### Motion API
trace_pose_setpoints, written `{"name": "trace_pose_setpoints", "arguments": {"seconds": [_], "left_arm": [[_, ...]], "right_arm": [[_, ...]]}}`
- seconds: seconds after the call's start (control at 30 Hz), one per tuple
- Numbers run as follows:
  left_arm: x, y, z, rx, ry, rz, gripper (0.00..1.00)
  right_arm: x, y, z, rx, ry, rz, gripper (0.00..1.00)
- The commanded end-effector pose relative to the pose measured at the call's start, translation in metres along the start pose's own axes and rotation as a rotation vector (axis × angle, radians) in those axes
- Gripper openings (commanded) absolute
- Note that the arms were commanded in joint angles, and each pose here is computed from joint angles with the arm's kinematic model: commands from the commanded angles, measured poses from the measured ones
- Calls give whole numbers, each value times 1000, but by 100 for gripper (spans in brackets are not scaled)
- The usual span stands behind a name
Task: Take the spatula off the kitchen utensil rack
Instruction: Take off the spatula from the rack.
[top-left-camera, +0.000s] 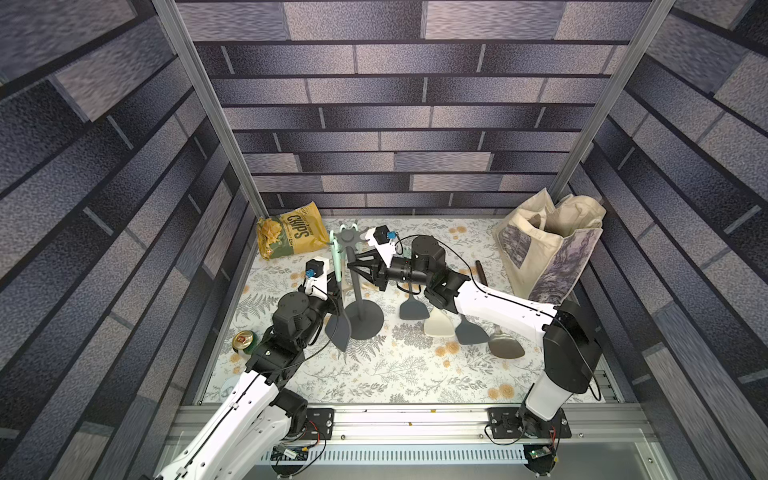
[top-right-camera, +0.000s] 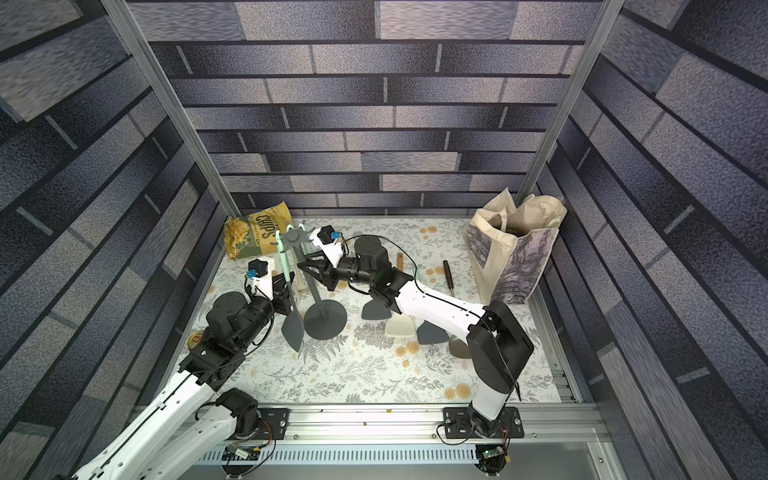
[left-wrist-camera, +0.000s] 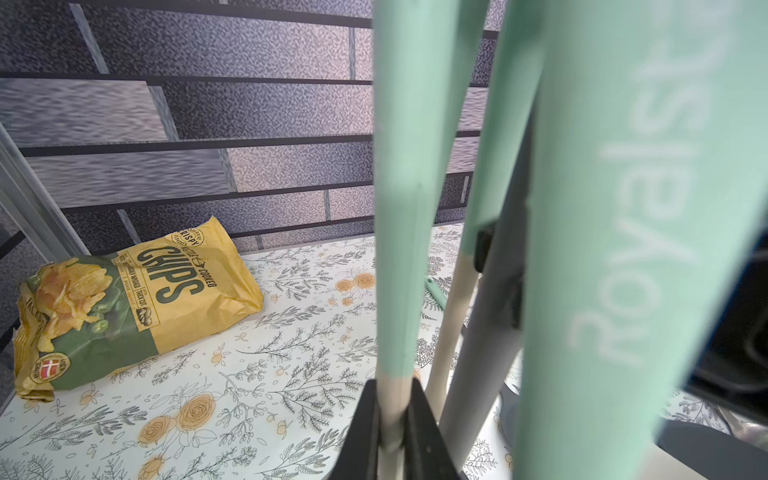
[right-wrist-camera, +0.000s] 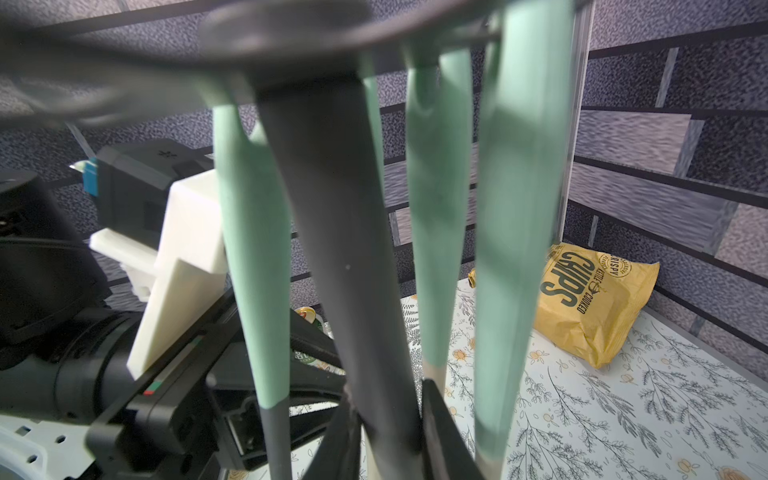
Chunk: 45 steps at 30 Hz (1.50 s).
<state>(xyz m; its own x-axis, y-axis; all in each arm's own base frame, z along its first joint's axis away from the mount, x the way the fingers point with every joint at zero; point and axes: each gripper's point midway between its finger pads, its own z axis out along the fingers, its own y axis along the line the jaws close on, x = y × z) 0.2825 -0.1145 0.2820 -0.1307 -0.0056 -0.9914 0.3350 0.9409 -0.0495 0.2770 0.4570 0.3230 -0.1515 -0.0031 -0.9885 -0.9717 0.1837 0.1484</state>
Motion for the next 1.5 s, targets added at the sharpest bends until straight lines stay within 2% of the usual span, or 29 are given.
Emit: {"name": "trace_pose_setpoints", "arguments": {"seconds": [0.0, 0.63, 1.03, 1.27, 1.47], "left_arm": [[-15, 10, -7, -57, -70, -12, 12], [-49, 25, -31, -132, -213, -16, 11], [-48, 41, -36, -220, -199, 6, 12], [-40, 44, -29, -239, -150, 2, 13], [-35, 51, -27, -281, -126, -8, 12]], "right_arm": [[8, -2, -5, 37, 33, 47, 17], [12, -8, -6, 72, 45, 35, 17], [10, -7, -7, 71, 46, 25, 18], [1, -5, -9, 70, 27, 10, 24], [-2, -5, -9, 71, 21, 3, 39]]}}
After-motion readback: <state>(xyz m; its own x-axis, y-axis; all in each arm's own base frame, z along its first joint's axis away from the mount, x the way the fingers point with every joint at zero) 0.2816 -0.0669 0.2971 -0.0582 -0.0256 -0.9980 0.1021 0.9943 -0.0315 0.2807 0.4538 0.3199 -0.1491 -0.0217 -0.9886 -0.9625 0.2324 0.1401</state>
